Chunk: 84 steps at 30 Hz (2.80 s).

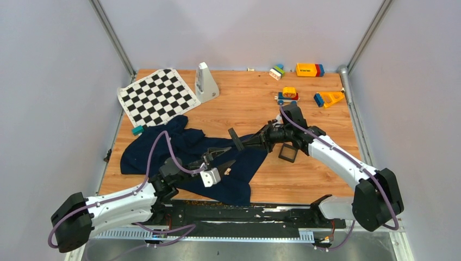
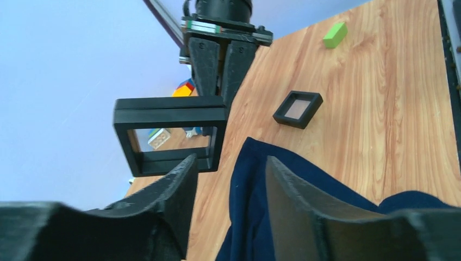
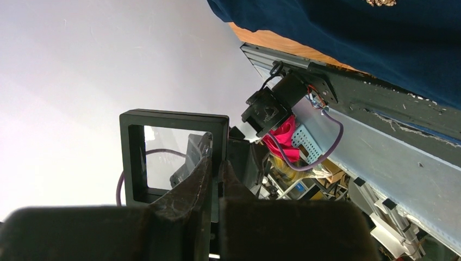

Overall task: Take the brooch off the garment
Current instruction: Open the brooch box.

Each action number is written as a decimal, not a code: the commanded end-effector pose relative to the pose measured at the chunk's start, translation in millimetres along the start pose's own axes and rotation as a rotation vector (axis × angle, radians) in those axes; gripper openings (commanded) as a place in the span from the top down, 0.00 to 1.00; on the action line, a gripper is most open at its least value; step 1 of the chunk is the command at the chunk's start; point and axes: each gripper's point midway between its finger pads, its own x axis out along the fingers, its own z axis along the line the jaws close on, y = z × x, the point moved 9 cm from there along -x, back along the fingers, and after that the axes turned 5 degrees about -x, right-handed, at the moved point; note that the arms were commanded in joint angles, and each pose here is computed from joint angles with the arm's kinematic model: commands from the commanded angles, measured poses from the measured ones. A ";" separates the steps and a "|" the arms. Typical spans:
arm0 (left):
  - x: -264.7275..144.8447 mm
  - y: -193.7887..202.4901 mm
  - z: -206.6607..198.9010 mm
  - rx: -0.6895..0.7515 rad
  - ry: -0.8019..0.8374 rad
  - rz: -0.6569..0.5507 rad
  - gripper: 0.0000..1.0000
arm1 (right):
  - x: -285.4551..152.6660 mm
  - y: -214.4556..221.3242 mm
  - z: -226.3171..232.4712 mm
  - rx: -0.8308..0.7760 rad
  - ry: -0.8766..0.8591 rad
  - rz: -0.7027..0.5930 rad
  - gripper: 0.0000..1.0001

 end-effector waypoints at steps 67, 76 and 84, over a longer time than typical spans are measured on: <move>27.1 -32.4 23.7 -1.202 -0.046 0.290 1.00 | -35.2 7.0 -23.1 -1.422 -0.251 -0.237 0.35; 13.8 -48.5 30.2 -1.290 0.042 0.186 1.00 | -26.7 -2.8 -28.7 -1.418 -0.196 -0.336 0.41; 14.5 -49.2 28.2 -1.351 0.105 0.138 1.00 | -18.7 -0.6 -27.3 -1.456 -0.303 -0.244 0.47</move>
